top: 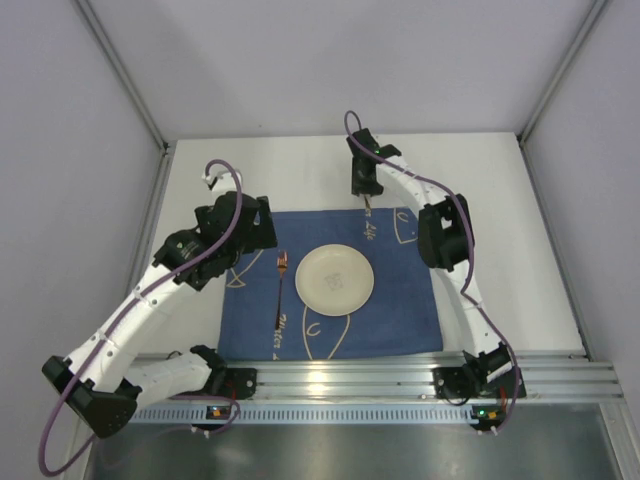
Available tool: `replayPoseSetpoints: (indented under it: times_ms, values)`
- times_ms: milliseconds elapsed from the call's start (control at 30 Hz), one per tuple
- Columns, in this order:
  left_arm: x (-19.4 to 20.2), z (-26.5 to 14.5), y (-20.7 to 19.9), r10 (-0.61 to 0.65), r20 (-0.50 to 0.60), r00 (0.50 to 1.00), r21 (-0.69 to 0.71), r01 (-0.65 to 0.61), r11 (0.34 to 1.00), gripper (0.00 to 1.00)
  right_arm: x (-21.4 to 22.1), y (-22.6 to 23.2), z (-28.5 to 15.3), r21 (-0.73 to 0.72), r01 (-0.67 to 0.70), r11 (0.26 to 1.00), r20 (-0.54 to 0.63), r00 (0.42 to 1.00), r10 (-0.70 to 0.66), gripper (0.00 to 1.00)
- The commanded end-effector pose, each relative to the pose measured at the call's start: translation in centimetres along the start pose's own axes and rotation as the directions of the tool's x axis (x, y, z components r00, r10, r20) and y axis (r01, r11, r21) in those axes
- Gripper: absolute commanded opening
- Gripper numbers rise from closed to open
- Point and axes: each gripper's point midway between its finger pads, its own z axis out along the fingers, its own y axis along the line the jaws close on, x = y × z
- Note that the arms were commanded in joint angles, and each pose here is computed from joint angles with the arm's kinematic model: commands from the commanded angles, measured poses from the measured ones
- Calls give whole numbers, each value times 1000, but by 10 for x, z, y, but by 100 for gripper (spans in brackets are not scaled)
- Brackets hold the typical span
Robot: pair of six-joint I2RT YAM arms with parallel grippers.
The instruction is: Set the dinner table for one person
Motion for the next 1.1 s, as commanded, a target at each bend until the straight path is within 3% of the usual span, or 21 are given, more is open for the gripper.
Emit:
replayPoseSetpoints:
  times_ms: [0, 167, 200, 233, 300, 567, 667, 800, 833, 967, 1067]
  values:
    - [-13, 3, -3, -18, 37, 999, 22, 18, 1000, 99, -43, 12, -28, -64, -14, 998, 124, 992, 21, 41]
    - [-13, 10, 3, -36, 29, 999, 12, 36, 999, 98, -20, 8, -2, -15, 19, 1000, 41, 999, -19, 40]
    - [-12, 11, 3, -36, 26, 999, 12, 36, 999, 98, -13, 4, 3, 0, 30, 1000, 15, 999, -30, 35]
    - [-13, 12, 4, -42, 26, 999, 13, 41, 999, 98, -5, 0, 6, 19, 42, 999, -18, 999, -42, 21]
    - [-15, 14, 7, -55, 23, 998, 11, 55, 998, 99, 9, -5, 14, 52, 80, 995, -54, 996, -78, 16]
    - [-19, 22, 16, -102, 16, 995, 14, 102, 995, 98, 14, -8, 9, 85, 124, 989, -65, 991, -119, 26]
    - [-20, 24, 15, -109, 14, 994, 16, 109, 994, 99, 15, -8, 12, 83, 130, 988, -69, 990, -124, 25]
    - [-21, 24, 14, -111, 11, 994, 19, 111, 994, 98, 17, -8, 15, 62, 125, 990, -78, 990, -120, 11]
    - [-23, 23, 13, -113, 15, 993, 23, 113, 993, 99, 17, -8, 16, 55, 118, 991, -80, 990, -113, 0]
    - [-29, 24, 11, -98, 17, 995, 27, 97, 995, 99, 10, -9, 13, 33, 102, 994, -62, 993, -100, 0]
    - [-36, 23, 8, -88, 24, 996, 31, 88, 996, 98, -21, -2, -11, 7, 92, 996, 33, 995, -92, 0]
